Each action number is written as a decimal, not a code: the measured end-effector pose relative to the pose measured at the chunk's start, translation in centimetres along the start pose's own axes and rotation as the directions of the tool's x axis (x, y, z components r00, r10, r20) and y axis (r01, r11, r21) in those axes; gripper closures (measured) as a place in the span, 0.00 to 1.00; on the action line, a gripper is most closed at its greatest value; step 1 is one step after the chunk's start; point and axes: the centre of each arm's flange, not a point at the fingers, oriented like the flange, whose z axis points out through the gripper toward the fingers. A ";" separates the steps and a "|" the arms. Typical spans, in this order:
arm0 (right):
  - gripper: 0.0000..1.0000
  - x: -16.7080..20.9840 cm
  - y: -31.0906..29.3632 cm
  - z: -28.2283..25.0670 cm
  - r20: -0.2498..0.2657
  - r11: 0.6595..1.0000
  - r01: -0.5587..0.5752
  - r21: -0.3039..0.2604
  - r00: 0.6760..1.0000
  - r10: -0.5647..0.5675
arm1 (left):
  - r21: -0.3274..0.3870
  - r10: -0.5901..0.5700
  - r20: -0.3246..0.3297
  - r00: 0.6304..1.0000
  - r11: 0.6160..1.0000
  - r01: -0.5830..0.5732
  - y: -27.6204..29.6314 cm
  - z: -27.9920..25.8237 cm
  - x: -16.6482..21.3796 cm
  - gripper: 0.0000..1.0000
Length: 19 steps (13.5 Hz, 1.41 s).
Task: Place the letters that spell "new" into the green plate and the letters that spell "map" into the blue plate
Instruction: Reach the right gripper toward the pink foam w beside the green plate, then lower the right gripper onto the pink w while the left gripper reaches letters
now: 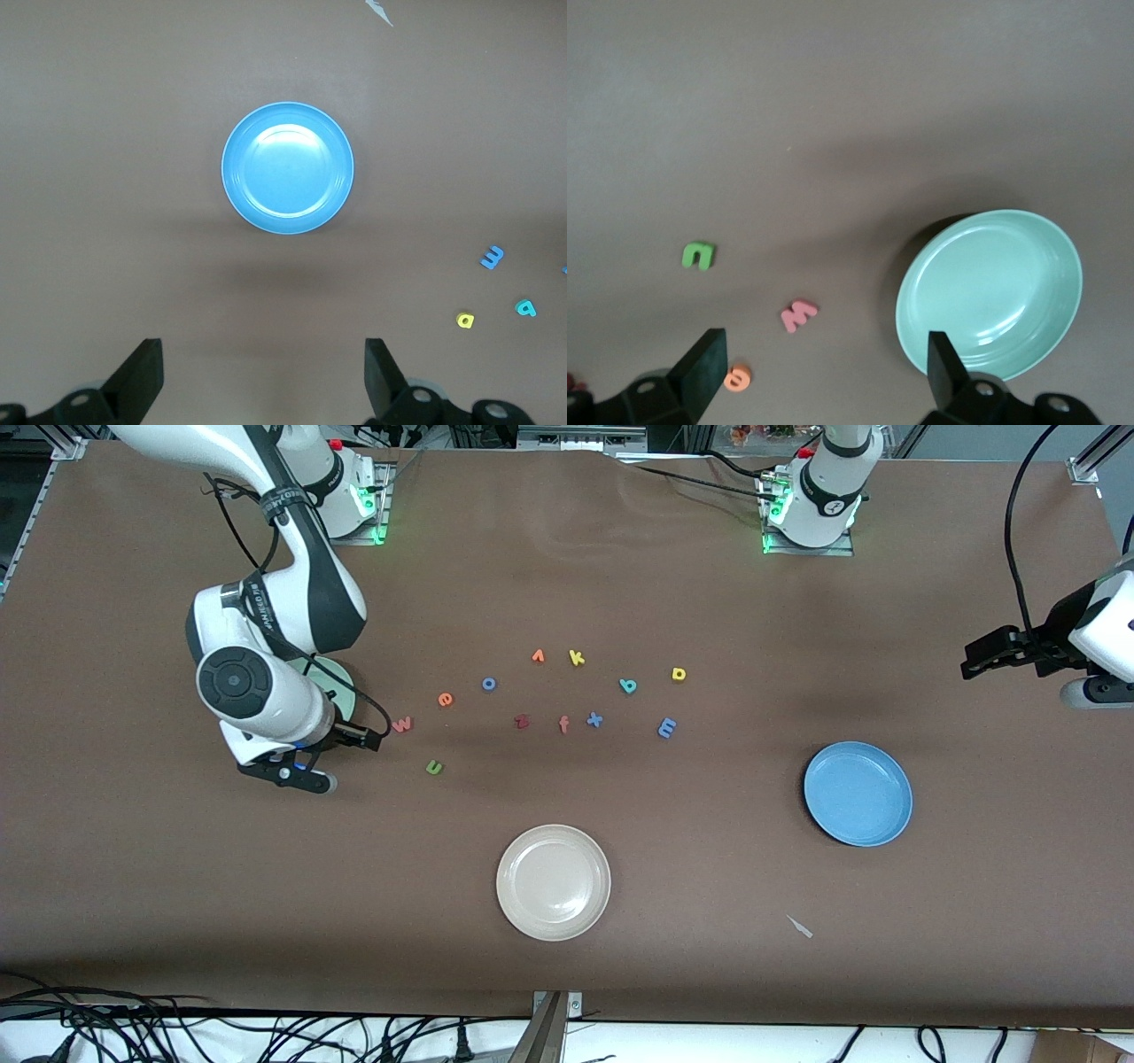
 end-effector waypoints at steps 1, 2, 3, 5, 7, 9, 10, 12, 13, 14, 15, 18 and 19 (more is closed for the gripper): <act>0.00 0.5 0.5 0.0 -0.002 1.000 -0.012 -0.001 1.000 0.012 | 0.000 0.000 0.000 1.000 1.000 0.000 0.0 0.0 0.0 0.00; 0.00 0.9 0.9 0.2 0.000 1.000 -0.020 -0.002 1.000 0.020 | 0.000 0.000 0.000 1.000 1.000 0.000 0.0 0.0 0.0 0.00; 0.00 1.1 0.9 0.5 0.003 1.000 -0.030 -0.004 1.000 0.030 | 0.000 0.000 0.000 1.000 1.000 0.000 0.0 0.0 0.0 0.00; 0.00 1.3 0.7 1.1 0.008 0.995 -0.097 -0.009 0.995 0.097 | 0.000 0.001 0.000 1.000 1.000 -0.001 0.0 0.0 0.0 0.00; 0.01 1.0 0.2 1.4 0.009 0.981 -0.193 -0.012 0.981 0.193 | 0.000 0.004 0.000 1.000 1.000 -0.004 0.2 0.0 0.0 0.00; 0.01 0.7 -0.6 1.6 0.006 0.960 -0.279 -0.012 0.960 0.279 | 0.001 0.008 0.001 1.000 1.000 -0.008 0.4 0.1 0.0 0.00; 0.02 0.5 -0.9 1.8 0.006 0.952 -0.306 -0.015 0.952 0.306 | 0.001 0.009 0.002 1.000 1.000 -0.009 0.5 0.1 0.0 0.00; 0.04 0.5 -1.2 2.4 0.008 0.941 -0.338 -0.019 0.941 0.338 | 0.000 0.015 0.006 1.000 1.000 -0.015 0.9 0.3 0.1 0.00; 0.04 0.6 -1.2 2.9 0.002 0.935 -0.355 -0.010 0.935 0.355 | 0.000 0.025 0.010 1.000 1.000 -0.025 1.4 0.5 0.2 0.00; 0.02 0.6 -1.1 3.6 -0.006 0.926 -0.379 0.004 0.926 0.379 | -0.001 0.037 0.016 0.999 0.999 -0.037 2.0 0.9 0.3 0.00; 0.02 0.6 -1.1 4.4 -0.012 0.914 -0.404 0.015 0.914 0.405 | -0.001 0.050 0.022 0.999 0.999 -0.050 2.7 1.2 0.4 0.00; 0.02 0.1 -1.0 6.7 -0.015 0.892 -0.450 0.026 0.893 0.451 | -0.004 0.081 0.036 0.996 0.997 -0.081 4.5 2.0 0.7 0.00; 0.03 -0.1 -1.0 7.3 -0.015 0.890 -0.455 0.027 0.890 0.455 | -0.004 0.089 0.040 0.995 0.996 -0.089 5.0 2.2 0.7 0.00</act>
